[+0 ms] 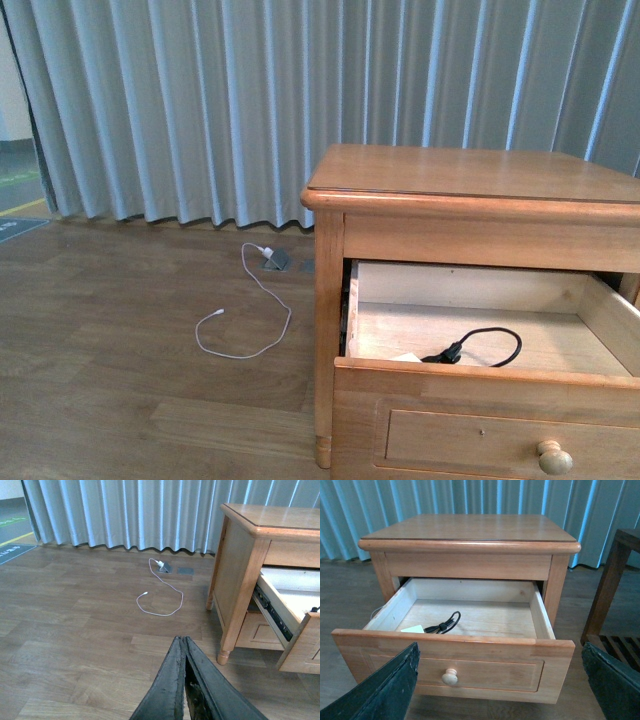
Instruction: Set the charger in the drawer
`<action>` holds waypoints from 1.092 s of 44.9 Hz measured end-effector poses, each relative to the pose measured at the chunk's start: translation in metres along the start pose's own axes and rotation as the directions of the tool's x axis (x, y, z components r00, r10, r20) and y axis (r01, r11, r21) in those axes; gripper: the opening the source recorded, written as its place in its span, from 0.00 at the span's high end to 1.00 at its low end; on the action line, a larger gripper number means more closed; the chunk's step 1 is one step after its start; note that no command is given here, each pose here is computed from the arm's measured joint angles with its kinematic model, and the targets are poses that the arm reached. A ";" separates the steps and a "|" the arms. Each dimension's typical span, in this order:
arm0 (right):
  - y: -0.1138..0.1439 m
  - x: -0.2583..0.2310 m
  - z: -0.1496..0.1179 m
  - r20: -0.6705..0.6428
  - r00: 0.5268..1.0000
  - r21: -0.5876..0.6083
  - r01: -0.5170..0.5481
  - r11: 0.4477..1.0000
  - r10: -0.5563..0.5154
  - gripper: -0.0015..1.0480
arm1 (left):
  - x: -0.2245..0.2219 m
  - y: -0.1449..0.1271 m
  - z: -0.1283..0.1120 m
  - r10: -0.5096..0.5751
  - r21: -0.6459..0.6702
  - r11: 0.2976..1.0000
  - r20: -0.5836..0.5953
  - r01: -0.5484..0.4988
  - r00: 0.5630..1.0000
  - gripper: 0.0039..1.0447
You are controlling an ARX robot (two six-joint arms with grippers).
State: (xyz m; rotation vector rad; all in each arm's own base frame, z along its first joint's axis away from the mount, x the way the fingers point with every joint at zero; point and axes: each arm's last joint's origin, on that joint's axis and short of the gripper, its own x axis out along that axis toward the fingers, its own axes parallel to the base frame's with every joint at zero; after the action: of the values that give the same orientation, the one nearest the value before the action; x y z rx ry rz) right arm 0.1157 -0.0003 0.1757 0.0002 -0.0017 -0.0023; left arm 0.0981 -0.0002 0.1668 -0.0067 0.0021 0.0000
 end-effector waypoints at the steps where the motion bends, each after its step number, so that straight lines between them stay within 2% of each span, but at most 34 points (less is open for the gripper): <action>1: 0.000 0.000 0.000 0.000 1.000 0.000 0.000 1.000 0.000 0.08 | 0.000 0.000 0.000 0.000 0.000 1.000 0.005 0.000 1.000 0.96; 15: 0.000 0.000 0.000 0.000 1.000 0.000 0.000 1.000 0.000 0.08 | -0.001 0.000 0.001 0.000 -0.001 1.000 0.011 0.000 1.000 0.96; 19: 0.000 0.000 -0.001 -0.009 1.000 -0.002 0.007 1.000 -0.007 0.08 | -0.001 0.000 0.001 0.000 0.000 1.000 0.011 0.000 1.000 0.81; 22: 0.002 0.000 -0.003 -0.115 0.993 -0.019 0.020 1.000 -0.022 0.08 | -0.001 0.000 0.001 0.000 0.000 1.000 0.011 0.000 1.000 0.69; 28: 0.010 0.006 -0.011 -0.272 0.961 -0.016 -0.056 0.998 0.050 0.08 | -0.001 0.000 0.001 0.000 0.000 1.000 0.011 0.000 1.000 0.49; 41: 0.026 0.039 -0.017 -0.407 0.900 0.047 -0.147 0.988 0.153 0.08 | -0.001 0.000 0.001 0.000 0.000 1.000 0.011 0.000 1.000 0.06; 49: 0.039 0.069 -0.023 -0.432 0.885 0.041 -0.176 0.984 0.176 0.08 | -0.001 0.000 0.001 0.000 0.002 1.000 0.011 0.000 1.000 0.06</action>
State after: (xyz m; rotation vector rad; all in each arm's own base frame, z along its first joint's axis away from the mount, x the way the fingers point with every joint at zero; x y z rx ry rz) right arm 0.1847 0.0381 0.1525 0.0010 0.4477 0.1806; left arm 0.0972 -0.0002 0.1674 -0.0048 -0.0086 -0.0004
